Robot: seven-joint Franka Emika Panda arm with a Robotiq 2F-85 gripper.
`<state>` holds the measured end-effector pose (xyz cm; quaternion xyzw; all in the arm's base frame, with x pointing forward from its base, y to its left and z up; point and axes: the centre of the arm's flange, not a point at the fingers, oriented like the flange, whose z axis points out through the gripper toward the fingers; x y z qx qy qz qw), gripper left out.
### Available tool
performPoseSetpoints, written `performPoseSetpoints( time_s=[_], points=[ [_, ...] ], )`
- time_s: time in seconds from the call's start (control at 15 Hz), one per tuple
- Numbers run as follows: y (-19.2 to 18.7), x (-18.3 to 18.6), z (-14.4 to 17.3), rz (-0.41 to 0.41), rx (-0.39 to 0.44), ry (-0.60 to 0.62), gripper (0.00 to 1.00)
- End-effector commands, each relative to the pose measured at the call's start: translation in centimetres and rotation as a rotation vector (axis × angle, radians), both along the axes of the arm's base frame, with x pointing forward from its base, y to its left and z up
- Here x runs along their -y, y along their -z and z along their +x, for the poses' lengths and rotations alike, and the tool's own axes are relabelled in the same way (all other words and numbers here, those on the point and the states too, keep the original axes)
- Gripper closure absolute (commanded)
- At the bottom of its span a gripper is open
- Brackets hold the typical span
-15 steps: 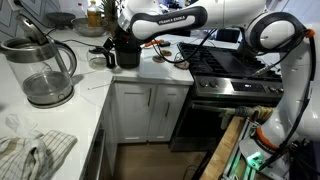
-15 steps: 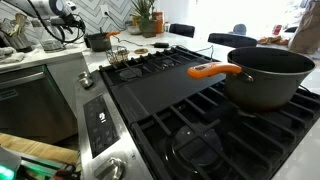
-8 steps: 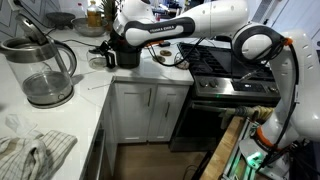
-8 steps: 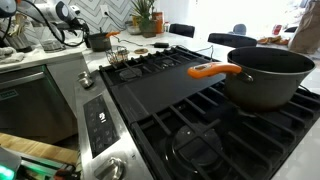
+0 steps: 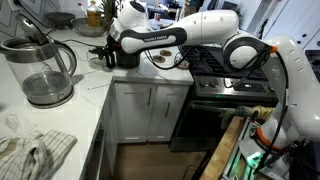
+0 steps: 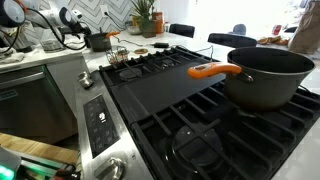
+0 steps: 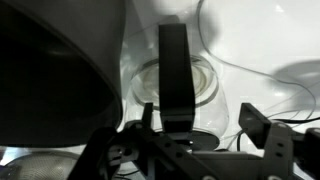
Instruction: Put the transparent kettle on the stove
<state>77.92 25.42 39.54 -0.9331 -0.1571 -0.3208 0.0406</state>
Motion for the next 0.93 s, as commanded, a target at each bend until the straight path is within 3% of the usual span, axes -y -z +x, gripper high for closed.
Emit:
performPoseSetpoints(
  time_s=[0.0, 0.4, 0.87],
  points=[
    [0.8, -0.4, 1.6, -0.034, 0.042, -0.018, 0.47],
    [0.3, -0.4, 1.9, -0.04, 0.065, -0.032, 0.92],
    [-0.9, -1.1, 1.1, -0.038, 0.082, -0.048, 0.93]
  ],
)
